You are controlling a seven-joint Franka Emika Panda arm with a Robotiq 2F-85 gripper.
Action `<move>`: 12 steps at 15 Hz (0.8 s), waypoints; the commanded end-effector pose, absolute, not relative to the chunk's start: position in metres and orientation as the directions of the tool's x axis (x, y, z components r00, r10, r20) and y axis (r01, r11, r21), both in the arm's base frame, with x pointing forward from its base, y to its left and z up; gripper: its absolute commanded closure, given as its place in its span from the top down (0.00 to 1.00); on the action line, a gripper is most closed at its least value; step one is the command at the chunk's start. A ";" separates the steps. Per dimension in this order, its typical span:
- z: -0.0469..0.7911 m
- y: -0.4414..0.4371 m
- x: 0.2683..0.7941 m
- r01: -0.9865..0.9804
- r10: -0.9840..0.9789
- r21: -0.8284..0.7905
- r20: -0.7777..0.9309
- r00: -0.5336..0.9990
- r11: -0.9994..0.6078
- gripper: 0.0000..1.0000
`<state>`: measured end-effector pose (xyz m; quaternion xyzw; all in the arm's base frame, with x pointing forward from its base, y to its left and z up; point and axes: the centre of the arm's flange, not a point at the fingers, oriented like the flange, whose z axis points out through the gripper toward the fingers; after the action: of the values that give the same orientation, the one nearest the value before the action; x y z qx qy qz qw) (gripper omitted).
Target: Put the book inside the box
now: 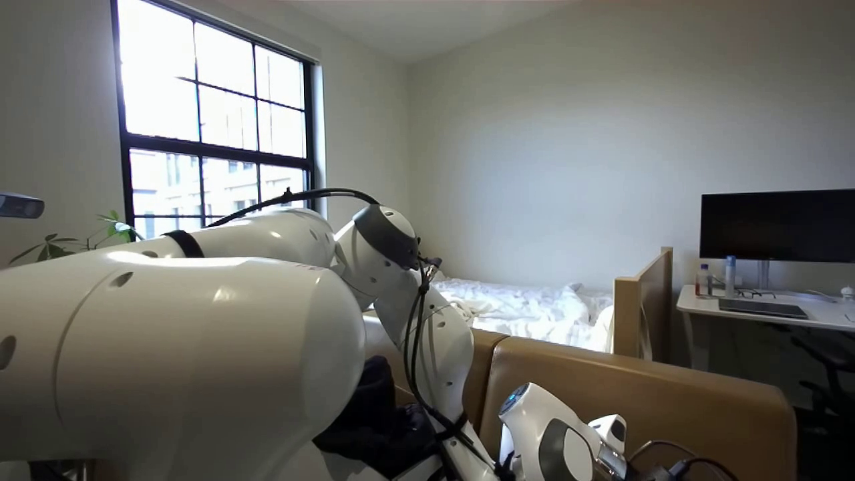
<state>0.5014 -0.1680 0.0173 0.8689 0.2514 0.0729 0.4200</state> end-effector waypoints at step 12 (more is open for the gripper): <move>0.056 -0.255 0.478 0.304 0.507 0.897 -0.108 0.855 -0.321 1.00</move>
<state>0.5357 -0.2091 0.0647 0.8249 0.2427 0.1006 0.5005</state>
